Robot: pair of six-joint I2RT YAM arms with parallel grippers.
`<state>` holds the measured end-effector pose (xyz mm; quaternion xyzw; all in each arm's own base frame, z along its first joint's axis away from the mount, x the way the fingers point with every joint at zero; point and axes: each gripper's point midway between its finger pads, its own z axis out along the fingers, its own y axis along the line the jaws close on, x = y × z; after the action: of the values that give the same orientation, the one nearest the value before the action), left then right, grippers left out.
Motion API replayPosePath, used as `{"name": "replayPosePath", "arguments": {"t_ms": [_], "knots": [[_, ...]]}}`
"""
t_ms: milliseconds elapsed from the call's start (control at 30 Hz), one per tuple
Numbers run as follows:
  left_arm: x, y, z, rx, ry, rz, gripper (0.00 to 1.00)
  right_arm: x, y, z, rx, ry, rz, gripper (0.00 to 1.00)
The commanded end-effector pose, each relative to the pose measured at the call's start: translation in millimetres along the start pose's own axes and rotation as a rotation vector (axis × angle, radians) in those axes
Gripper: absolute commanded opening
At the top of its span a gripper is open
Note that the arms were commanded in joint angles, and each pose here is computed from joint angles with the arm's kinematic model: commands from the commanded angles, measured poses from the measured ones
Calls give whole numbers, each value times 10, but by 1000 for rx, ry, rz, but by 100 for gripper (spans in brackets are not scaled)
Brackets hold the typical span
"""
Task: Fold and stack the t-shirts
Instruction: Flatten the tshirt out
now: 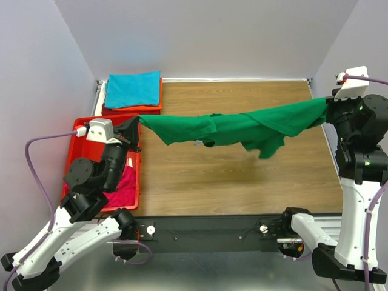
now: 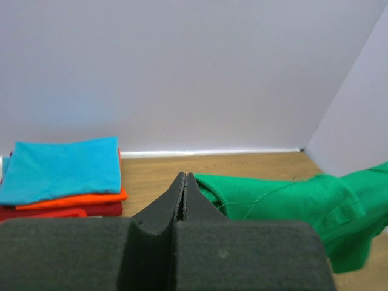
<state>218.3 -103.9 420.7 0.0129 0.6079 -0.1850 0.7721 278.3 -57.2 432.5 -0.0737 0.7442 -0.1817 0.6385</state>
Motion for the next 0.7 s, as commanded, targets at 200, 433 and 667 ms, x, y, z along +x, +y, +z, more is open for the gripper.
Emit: {"name": "replayPosePath", "arguments": {"t_ms": [200, 433, 667], "knots": [[126, -43, 470, -86, -136, 15, 0, 367, 255, 415, -47, 29, 101, 1], [1256, 38, 1813, 97, 205, -114, 0, 1179, 411, 1082, 52, 140, 160, 1], [2393, 250, 2421, 82, 582, -46, 66, 1723, 492, 1224, 86, 261, 155, 67]]}}
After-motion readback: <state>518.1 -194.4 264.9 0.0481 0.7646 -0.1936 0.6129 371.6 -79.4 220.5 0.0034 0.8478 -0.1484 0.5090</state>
